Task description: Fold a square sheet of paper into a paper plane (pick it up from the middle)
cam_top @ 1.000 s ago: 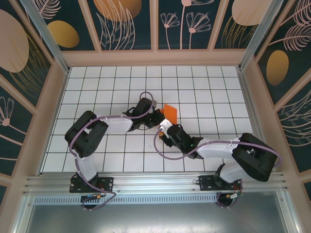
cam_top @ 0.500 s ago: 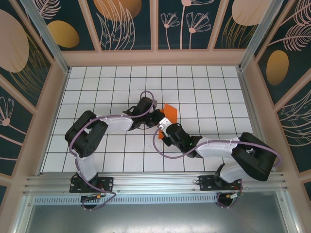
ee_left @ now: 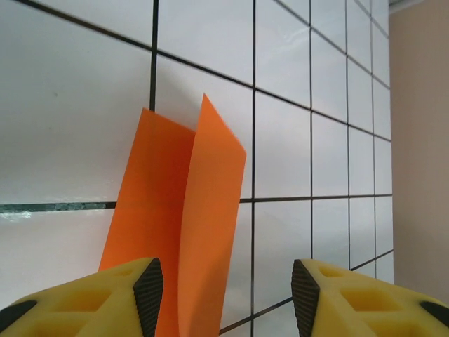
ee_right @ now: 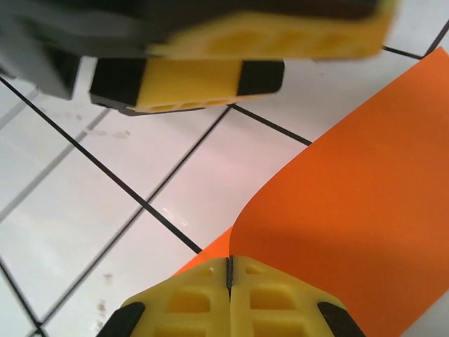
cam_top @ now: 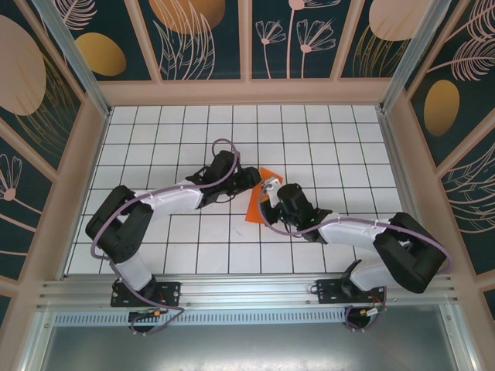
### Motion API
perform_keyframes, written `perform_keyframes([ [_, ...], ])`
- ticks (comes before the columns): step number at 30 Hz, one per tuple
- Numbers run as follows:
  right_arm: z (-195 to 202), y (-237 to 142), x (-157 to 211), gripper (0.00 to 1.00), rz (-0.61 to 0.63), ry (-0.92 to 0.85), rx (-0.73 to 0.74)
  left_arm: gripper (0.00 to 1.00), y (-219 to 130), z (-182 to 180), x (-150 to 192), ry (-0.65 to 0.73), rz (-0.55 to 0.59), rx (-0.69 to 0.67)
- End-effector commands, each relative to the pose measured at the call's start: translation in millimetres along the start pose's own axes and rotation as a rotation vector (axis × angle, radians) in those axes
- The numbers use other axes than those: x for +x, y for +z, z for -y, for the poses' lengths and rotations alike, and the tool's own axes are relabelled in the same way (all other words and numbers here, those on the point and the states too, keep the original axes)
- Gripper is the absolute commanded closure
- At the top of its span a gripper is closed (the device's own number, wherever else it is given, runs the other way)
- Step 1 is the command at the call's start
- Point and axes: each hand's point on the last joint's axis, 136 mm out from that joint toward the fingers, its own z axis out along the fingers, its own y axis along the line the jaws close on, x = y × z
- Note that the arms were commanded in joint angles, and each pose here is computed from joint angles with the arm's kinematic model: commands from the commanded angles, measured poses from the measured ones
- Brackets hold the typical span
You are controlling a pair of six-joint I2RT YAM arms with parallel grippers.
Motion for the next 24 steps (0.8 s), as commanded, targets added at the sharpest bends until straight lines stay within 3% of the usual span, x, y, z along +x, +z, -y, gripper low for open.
perform_keyframes([
  [1,-21.7,-4.2,-13.1,1.0,0.007,0.145,-0.209,0.46,-6.5,-9.2,-5.9,0.026,0.049,-0.034],
  [13,23.7,5.1,2.8,0.99,-0.065,0.448,-0.293,0.56,12.8,-5.2,11.8,0.072,-0.049,0.028],
  [17,37.4,7.2,11.9,0.99,-0.078,0.508,-0.28,0.6,22.9,-11.0,24.8,0.088,-0.115,0.031],
  [24,47.9,8.0,15.7,0.99,-0.094,0.56,-0.305,0.6,33.6,-0.4,17.6,0.119,-0.121,0.037],
])
